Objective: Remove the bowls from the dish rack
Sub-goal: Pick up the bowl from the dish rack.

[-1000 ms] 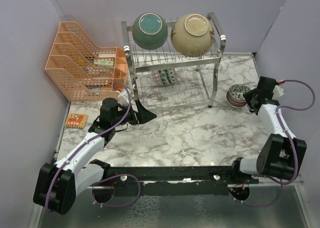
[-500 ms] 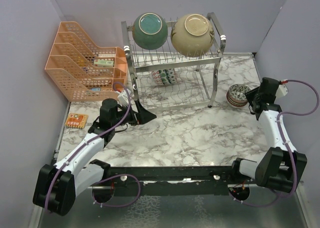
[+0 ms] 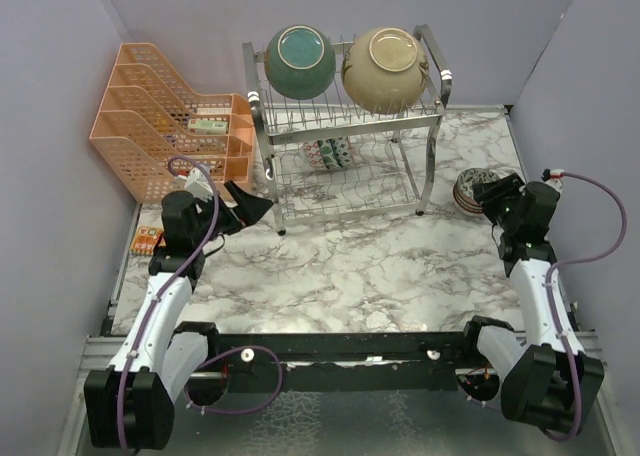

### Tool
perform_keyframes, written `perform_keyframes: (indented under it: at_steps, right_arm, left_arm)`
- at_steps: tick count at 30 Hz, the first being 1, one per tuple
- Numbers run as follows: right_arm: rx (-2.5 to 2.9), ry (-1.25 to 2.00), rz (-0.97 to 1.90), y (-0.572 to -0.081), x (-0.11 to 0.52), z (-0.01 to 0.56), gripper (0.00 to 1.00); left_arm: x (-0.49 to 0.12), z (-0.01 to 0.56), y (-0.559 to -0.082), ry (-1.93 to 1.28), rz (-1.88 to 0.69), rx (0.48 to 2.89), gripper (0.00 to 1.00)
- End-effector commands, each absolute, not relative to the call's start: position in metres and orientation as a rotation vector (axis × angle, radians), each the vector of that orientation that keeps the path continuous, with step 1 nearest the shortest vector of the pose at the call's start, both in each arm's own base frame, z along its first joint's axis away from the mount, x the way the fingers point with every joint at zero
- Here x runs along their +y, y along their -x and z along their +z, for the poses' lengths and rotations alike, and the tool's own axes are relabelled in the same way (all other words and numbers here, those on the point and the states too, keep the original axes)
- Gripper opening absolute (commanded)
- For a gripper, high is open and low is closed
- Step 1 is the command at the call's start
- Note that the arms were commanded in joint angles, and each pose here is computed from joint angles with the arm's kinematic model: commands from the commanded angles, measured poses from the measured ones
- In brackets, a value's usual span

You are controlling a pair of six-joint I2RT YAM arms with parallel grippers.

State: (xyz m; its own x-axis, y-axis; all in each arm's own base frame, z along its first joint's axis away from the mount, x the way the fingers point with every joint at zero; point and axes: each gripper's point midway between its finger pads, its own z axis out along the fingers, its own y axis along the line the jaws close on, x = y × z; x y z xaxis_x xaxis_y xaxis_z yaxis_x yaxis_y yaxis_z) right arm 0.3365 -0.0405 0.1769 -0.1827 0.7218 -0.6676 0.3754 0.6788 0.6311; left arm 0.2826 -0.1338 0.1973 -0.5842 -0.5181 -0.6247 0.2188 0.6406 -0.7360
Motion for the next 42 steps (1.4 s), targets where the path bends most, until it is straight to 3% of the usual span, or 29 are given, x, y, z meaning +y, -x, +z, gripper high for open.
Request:
perform_keyframes:
  at_steps: [1,9,17,26,31,42]
  right_arm:
    - [1.740,-0.590,0.587,-0.335,0.005,0.210,0.49]
    - [1.820,-0.402,0.762,-0.302,0.060,0.181,0.78]
    - [1.921,-0.209,0.934,-0.261,0.102,0.134,1.00]
    - [1.981,-0.103,1.001,-0.232,0.116,0.101,1.00]
    - [1.987,-0.062,0.978,-0.228,0.116,0.094,1.00]
    - [2.010,-0.068,0.993,-0.227,0.118,0.087,0.99]
  left_arm:
    - [-0.118,0.195,-0.291,0.355,-1.006,1.958,0.99]
    - [-0.103,0.187,-0.323,0.491,-0.990,1.935,0.99]
    - [-0.079,0.174,-0.380,0.536,-0.793,1.984,0.99]
    - [-0.088,0.164,-0.437,0.502,-0.841,1.970,0.99]
    - [-0.101,0.167,-0.464,0.446,-0.895,1.991,0.93]
    - [-0.126,0.200,-0.483,0.330,-0.891,1.977,0.93]
